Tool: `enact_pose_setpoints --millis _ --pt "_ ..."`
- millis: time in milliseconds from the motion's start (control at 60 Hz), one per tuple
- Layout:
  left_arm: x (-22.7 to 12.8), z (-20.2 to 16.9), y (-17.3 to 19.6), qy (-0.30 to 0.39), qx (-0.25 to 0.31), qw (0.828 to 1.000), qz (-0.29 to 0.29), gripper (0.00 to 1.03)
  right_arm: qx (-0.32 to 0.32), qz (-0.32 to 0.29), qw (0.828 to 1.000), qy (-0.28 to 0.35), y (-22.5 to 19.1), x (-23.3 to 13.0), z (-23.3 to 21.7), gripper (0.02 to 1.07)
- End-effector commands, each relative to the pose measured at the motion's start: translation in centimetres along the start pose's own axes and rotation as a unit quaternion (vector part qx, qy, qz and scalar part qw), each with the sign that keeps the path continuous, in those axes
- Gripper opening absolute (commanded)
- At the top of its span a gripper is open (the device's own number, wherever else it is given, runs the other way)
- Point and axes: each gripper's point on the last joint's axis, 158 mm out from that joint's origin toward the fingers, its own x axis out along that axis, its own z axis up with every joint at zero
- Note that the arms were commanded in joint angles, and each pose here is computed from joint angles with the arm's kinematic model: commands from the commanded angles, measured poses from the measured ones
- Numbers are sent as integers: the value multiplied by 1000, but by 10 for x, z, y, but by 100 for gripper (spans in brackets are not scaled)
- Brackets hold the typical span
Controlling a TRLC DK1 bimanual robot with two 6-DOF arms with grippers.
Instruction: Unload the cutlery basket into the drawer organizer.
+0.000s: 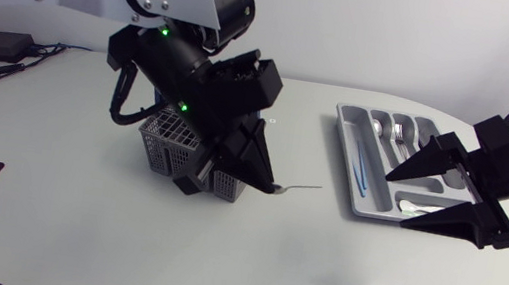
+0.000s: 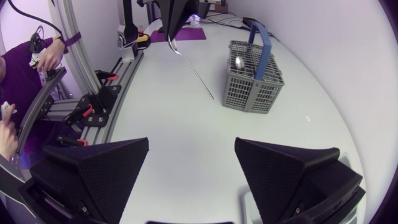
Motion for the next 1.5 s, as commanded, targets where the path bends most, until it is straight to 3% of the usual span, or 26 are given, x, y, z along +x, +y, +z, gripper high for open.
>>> enact_pose_setpoints --millis 0,117,233,400,633,900,1133,1300,1483 --pt "12 0 -12 11 59 998 -22 3 -15 27 1000 2 4 5 5 102" --pt "21 3 -20 22 97 995 -31 3 -23 56 998 3 12 14 12 102" --pt "29 4 -19 27 104 994 -38 3 -42 52 998 -7 15 19 22 96" --pt "36 0 -23 34 127 990 -48 3 -53 36 997 30 16 45 13 93" --pt "56 -4 -39 72 205 974 -59 3 -36 107 993 37 32 49 25 93" --pt "61 14 -50 58 275 958 -55 3 -18 183 981 59 58 63 20 93" --pt "69 20 -46 49 301 951 -43 3 11 236 970 57 68 78 17 79" --pt "75 18 -47 46 311 948 -40 3 29 256 965 47 69 80 19 78" --pt "75 18 -45 41 323 945 -27 3 39 280 958 40 75 87 22 60"
